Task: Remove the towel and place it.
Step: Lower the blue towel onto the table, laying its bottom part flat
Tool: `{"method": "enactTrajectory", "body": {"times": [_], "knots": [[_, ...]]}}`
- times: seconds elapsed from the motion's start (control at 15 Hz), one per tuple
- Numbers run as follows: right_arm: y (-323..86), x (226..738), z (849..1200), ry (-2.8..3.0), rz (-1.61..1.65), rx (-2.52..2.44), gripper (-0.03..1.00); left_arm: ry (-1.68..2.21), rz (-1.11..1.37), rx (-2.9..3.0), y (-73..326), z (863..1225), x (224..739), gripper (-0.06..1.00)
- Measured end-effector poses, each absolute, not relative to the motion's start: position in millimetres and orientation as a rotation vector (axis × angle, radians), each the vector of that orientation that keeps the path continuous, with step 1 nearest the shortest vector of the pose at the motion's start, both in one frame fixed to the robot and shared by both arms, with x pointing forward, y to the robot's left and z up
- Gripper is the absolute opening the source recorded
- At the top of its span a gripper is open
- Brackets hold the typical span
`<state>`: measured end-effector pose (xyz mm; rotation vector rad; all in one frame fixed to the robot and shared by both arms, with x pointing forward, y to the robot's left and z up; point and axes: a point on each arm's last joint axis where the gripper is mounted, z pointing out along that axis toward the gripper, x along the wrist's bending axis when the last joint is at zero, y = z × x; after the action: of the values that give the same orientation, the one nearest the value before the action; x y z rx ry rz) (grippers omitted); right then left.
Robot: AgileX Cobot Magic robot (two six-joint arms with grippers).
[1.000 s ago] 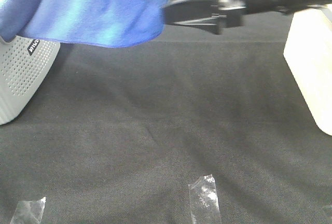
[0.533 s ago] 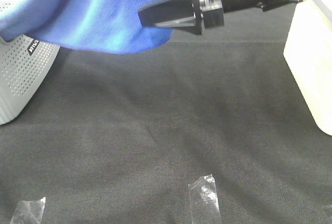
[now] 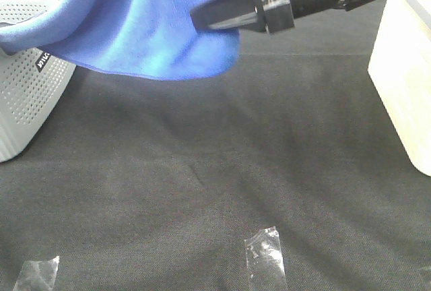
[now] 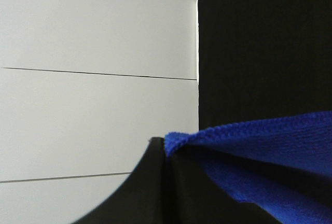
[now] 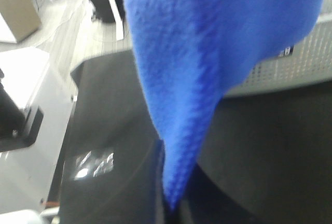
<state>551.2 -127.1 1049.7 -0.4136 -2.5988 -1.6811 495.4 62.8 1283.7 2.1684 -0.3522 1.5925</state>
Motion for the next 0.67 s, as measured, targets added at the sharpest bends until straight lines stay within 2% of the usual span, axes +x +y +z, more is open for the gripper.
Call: {"method": "enactTrajectory", "body": {"times": [0.4, 0.67], "knots": [[-136.5, 567.7, 1048.7, -2.546, -1.448, -1.014, 0.00, -0.135, 1.462, 2.177, 57.8, 1274.2, 501.3, 0.00], [-147.4, 570.9, 1093.9, -2.571, -1.303, -1.280, 0.00, -0.043, 1.408, 2.173, 54.4, 1269.4, 504.6, 0.00]]}}
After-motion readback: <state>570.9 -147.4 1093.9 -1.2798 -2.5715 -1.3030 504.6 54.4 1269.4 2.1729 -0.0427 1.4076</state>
